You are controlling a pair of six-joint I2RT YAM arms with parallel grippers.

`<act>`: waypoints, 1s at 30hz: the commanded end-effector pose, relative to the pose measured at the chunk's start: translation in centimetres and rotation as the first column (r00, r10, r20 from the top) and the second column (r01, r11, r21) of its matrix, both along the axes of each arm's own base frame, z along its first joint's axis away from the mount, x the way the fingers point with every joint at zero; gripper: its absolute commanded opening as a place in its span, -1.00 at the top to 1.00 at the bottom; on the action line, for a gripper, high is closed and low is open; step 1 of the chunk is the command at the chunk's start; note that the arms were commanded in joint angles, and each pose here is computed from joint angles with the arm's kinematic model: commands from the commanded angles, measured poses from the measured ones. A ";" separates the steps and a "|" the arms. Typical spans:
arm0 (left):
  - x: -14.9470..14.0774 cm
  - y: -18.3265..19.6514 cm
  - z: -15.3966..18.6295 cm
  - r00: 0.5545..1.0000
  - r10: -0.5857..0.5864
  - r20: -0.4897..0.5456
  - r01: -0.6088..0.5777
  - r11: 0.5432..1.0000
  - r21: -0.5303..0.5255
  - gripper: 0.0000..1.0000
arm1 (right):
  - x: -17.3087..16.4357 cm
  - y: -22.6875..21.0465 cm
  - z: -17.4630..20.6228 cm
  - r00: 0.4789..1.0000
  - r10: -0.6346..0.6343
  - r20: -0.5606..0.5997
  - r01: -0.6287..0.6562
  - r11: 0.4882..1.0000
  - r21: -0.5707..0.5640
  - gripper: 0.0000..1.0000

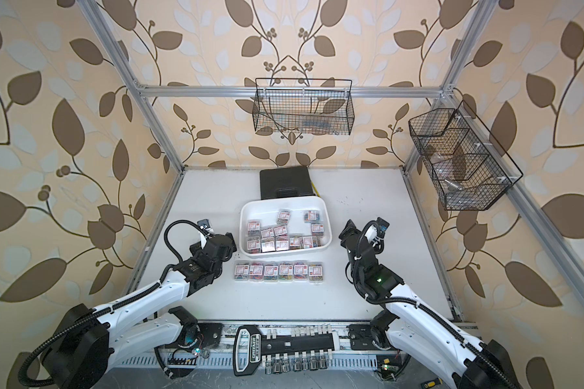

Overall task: Take the paper clips out of the storage box
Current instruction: Place the boxed paper clips at the center of the board, then pick up the boxed paper clips from the storage box.

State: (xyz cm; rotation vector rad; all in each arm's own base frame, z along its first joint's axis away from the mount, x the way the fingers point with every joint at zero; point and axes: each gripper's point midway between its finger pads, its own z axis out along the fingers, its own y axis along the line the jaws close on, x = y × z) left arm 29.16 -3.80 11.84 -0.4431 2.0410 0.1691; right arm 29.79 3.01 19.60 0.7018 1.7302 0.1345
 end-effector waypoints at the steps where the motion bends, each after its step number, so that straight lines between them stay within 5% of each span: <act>1: 0.7 0.3 1.6 0.998 0.039 0.046 -0.038 0.999 -0.008 -0.88 | 0.7 -3.3 -1.3 0.996 -0.070 -0.060 0.064 0.992 -0.107 -0.55; 7: 1.8 -2.1 1.9 0.996 -0.088 0.028 0.089 0.996 -0.025 -0.76 | 1.3 -8.2 -6.1 0.965 -0.179 -0.191 0.168 0.983 -0.072 -0.56; 17: 5.5 -8.4 4.3 0.956 -0.293 0.003 0.290 0.947 -0.141 -0.57 | 2.3 -6.0 -6.1 0.980 -0.100 -0.175 0.082 0.991 -0.105 -0.60; 22: 8.3 -11.7 3.1 0.932 -0.352 -0.085 0.336 0.927 -0.165 -0.47 | 2.2 -4.0 -4.8 0.986 -0.091 -0.141 0.063 0.979 -0.194 -0.72; 30: 11.1 -18.2 0.2 0.872 -0.451 -0.189 0.427 0.891 -0.156 -0.43 | 2.6 -4.3 -5.5 0.982 -0.086 -0.170 0.057 0.984 -0.170 -0.71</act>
